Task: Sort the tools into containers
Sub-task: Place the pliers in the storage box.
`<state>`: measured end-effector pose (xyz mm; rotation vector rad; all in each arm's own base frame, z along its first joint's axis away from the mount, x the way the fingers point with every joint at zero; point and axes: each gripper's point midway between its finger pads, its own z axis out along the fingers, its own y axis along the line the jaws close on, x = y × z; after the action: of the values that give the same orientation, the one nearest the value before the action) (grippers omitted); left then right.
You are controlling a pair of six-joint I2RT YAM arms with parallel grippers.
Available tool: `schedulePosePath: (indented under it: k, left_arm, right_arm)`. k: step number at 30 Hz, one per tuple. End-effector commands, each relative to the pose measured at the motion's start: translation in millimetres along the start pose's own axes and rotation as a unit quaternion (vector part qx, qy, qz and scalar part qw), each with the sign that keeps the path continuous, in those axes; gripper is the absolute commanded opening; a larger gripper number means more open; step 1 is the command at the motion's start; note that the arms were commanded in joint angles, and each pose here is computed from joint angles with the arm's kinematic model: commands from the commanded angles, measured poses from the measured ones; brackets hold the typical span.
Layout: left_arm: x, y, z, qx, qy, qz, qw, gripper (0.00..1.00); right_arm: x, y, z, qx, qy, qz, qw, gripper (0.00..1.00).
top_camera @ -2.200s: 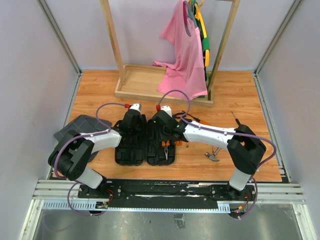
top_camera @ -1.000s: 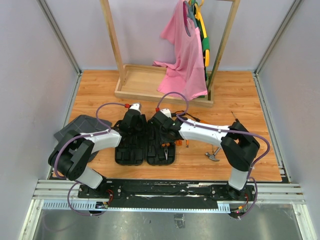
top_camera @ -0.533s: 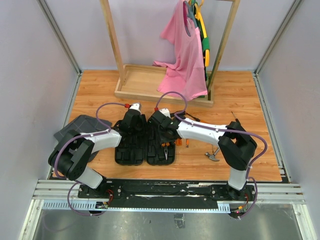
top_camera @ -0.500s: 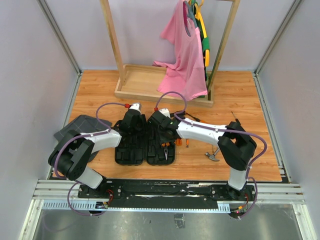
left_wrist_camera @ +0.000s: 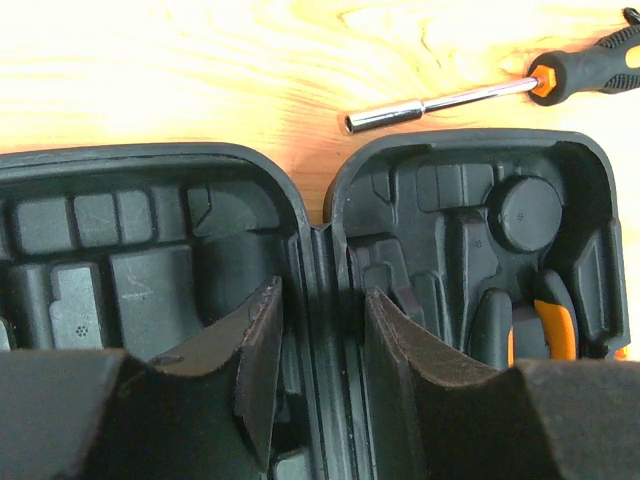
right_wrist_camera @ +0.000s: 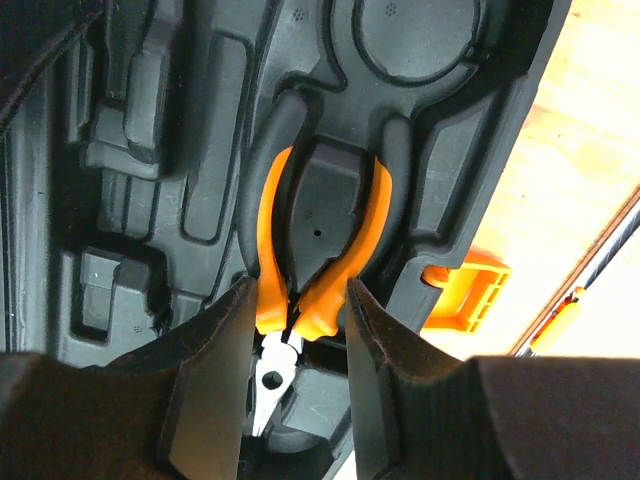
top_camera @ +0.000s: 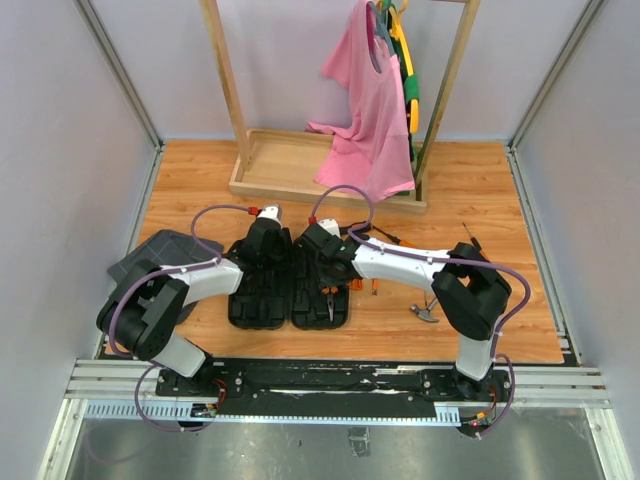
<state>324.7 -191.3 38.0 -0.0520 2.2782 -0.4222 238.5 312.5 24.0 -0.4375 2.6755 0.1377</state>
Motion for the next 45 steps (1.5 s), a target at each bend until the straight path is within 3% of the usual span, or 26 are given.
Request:
schedulePosePath:
  k: [1,5,10,20,25,33,45]
  left_arm:
    - [25,18,2,-0.027,0.042,0.012,0.999,0.37]
    - [25,17,2,-0.026,0.041,0.013,0.999,0.36]
    - [25,18,2,-0.030,0.041,0.013,0.999,0.36]
    - [23,19,2,-0.032,0.039,0.013,0.999,0.36]
    - [23,20,2,-0.033,0.039,0.013,0.999,0.36]
    - [24,19,2,-0.030,0.040,0.013,0.999,0.36]
    - [24,18,2,-0.030,0.040,0.013,0.999,0.36]
  right_arm:
    - [131,-37,65,0.047,0.199,-0.014,0.979,0.01]
    - [134,-38,67,0.049,0.203,-0.015,0.978,0.01]
    - [108,-38,51,0.050,0.160,-0.016,0.986,0.01]
    - [-22,-11,-37,-0.015,-0.059,-0.026,0.998,0.22]
    - [-54,-16,-64,-0.024,-0.130,-0.011,0.991,0.29]
    - [-63,-11,-45,-0.070,-0.108,0.016,0.992,0.21]
    - [-69,8,-8,-0.067,-0.067,0.006,0.996,0.31]
